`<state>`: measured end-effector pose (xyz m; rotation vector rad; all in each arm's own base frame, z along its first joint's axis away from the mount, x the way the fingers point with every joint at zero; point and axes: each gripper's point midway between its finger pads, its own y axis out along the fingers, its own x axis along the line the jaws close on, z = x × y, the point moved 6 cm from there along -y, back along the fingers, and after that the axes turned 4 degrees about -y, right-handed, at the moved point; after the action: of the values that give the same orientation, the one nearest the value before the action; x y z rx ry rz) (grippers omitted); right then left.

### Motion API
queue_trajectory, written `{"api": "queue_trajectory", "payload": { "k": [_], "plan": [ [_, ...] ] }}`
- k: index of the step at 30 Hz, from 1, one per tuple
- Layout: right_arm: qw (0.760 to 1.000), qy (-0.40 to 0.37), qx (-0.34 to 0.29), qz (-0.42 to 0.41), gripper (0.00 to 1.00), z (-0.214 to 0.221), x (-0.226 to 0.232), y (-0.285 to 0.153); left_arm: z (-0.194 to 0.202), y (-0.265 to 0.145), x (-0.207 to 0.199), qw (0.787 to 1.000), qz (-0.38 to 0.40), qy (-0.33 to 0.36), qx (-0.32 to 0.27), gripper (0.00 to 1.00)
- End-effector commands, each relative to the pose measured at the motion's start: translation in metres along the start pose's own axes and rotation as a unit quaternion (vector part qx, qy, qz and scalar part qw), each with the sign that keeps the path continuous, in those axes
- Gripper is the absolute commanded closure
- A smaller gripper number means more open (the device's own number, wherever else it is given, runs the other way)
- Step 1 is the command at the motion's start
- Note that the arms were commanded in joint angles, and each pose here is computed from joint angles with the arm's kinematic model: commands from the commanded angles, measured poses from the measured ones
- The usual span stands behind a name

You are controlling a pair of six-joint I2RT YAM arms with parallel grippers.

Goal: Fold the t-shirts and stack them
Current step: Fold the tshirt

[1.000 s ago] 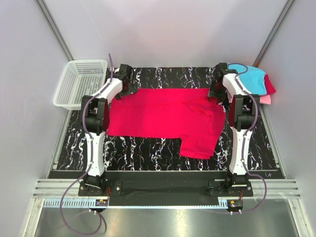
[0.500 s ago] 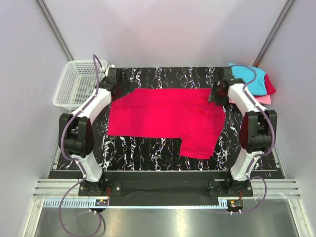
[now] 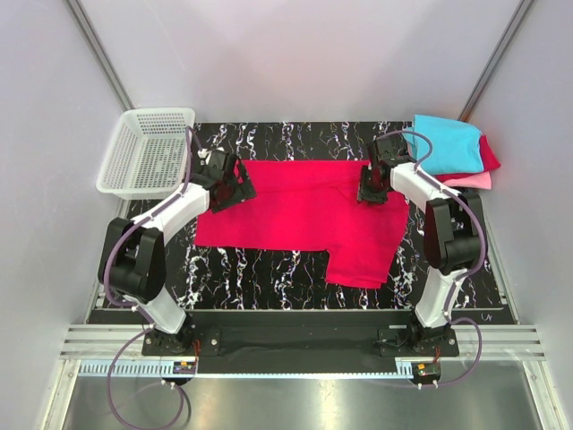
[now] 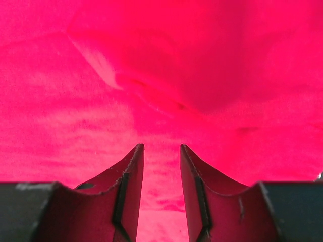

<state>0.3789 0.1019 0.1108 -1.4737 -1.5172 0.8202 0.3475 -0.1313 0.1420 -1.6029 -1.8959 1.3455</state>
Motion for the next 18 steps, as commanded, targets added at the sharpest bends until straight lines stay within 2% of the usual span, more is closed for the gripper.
{"api": "queue_trajectory", "payload": {
  "k": [1, 7, 18],
  "plan": [
    [1.000, 0.002, -0.028, 0.002, 0.59, -0.019, 0.005, 0.005, -0.003, -0.004, -0.013, 0.999, 0.034, -0.009, -0.017, 0.10],
    [1.000, 0.006, -0.007, 0.003, 0.60, -0.015, 0.005, 0.024, -0.001, 0.005, -0.015, 0.999, 0.032, -0.004, -0.006, 0.10],
    [1.000, -0.004, -0.021, 0.018, 0.61, -0.032, 0.005, 0.037, 0.001, 0.011, -0.014, 1.000, 0.026, 0.000, 0.000, 0.10]
  ]
}}
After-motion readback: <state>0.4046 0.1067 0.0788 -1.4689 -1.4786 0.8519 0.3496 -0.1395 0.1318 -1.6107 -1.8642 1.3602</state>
